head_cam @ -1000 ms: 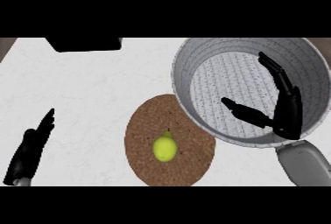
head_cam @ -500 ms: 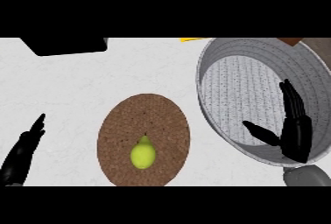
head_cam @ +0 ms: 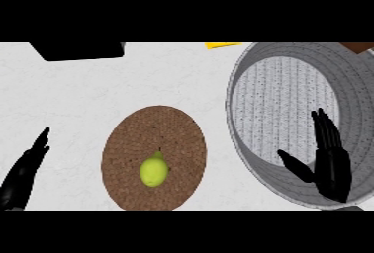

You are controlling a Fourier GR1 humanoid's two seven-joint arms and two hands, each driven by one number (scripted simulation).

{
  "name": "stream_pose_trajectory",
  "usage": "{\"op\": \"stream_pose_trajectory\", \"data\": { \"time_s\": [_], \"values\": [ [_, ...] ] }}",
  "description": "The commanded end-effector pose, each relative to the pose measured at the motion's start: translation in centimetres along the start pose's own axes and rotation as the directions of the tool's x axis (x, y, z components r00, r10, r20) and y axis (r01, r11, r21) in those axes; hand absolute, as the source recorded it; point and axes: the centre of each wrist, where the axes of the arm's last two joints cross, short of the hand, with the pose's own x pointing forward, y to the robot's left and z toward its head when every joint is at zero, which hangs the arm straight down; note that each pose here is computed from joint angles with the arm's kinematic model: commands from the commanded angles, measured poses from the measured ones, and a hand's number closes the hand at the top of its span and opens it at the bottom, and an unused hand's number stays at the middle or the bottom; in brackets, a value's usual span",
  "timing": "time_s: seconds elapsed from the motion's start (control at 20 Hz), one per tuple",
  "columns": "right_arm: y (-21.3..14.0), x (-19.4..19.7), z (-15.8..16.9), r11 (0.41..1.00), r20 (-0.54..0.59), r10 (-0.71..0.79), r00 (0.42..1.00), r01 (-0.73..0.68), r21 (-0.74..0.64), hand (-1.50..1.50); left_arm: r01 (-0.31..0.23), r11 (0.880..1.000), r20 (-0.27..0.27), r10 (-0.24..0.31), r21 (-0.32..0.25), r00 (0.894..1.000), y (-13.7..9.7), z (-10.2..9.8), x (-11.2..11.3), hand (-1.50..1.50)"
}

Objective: Pick the pear from the placemat and place it in the basket

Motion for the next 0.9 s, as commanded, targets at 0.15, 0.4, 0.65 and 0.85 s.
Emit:
{"op": "stream_pose_trajectory", "data": {
  "time_s": [0.15, 0.4, 0.65, 0.85],
  "values": [
    [1.6, 0.0, 4.3, 0.990, -0.151, 0.103, 0.983, -0.087, 0.108, -1.50, 0.018, 1.000, -0.038, -0.017, 0.012, 0.999, 0.3, 0.2, -0.9, 0.00],
    [2.0, 1.7, 5.6, 0.989, -0.204, 0.116, 0.972, -0.095, 0.109, -1.50, 0.013, 1.000, -0.040, -0.013, -0.012, 0.999, -0.5, 0.4, -0.9, 0.00],
    [1.8, 3.6, 5.7, 0.989, -0.231, 0.144, 0.962, -0.130, 0.073, -1.50, 0.011, 1.000, -0.027, -0.012, -0.008, 1.000, -0.5, 0.1, -0.5, 0.00],
    [1.9, 5.4, 6.0, 0.983, -0.245, 0.183, 0.952, -0.174, 0.059, -1.50, 0.017, 1.000, -0.021, -0.018, -0.015, 1.000, -0.3, 0.0, -0.3, 0.00]
  ]
}}
